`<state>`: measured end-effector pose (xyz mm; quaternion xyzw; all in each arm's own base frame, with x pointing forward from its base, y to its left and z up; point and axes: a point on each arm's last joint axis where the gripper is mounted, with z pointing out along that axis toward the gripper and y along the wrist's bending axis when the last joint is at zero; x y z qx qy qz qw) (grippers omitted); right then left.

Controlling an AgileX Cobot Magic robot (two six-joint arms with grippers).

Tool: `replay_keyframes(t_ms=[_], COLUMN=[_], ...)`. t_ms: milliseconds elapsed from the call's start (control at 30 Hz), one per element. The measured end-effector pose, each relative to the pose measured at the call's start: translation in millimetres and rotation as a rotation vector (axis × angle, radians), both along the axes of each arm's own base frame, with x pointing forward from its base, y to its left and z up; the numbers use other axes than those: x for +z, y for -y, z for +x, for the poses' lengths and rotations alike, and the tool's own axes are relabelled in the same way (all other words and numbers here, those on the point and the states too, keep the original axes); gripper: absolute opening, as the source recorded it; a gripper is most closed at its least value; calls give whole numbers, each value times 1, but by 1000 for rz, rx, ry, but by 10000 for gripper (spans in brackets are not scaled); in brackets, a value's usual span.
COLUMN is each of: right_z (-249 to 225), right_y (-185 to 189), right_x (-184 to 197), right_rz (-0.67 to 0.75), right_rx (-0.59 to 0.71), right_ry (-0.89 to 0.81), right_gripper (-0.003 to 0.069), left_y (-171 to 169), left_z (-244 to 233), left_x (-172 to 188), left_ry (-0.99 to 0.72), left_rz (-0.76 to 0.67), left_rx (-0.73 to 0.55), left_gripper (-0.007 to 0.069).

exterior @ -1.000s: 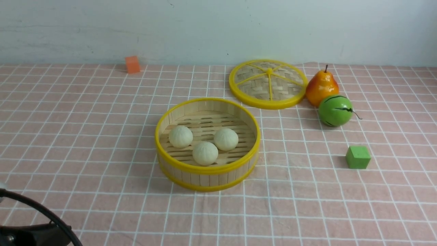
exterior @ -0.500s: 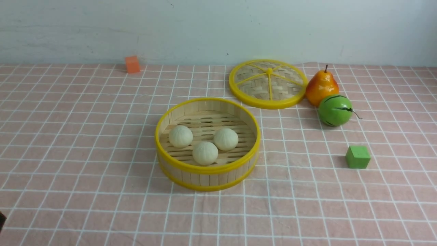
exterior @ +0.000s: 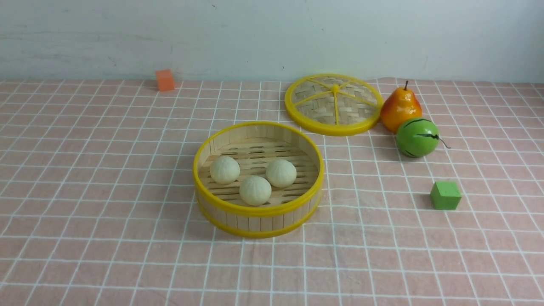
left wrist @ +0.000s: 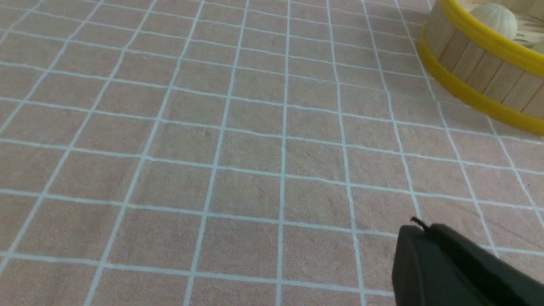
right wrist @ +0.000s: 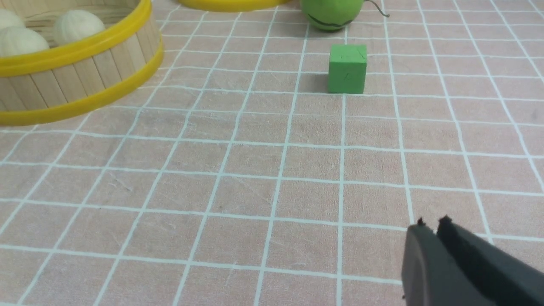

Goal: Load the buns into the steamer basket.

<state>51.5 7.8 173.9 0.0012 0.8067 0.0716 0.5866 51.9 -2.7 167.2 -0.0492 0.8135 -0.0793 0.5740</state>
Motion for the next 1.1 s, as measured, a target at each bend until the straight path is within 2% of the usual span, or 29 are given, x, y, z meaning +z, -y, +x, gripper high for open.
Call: replay_keyframes(t_ms=[1100], right_z=[0], right_y=[0], right_x=[0], right_rz=[0], right_rx=[0], right_ry=[0], right_gripper=[86], left_y=[0], left_z=[0], left_x=[0], left_ry=[-1], left_rz=[1], left_rx=[-1], left_gripper=[-14])
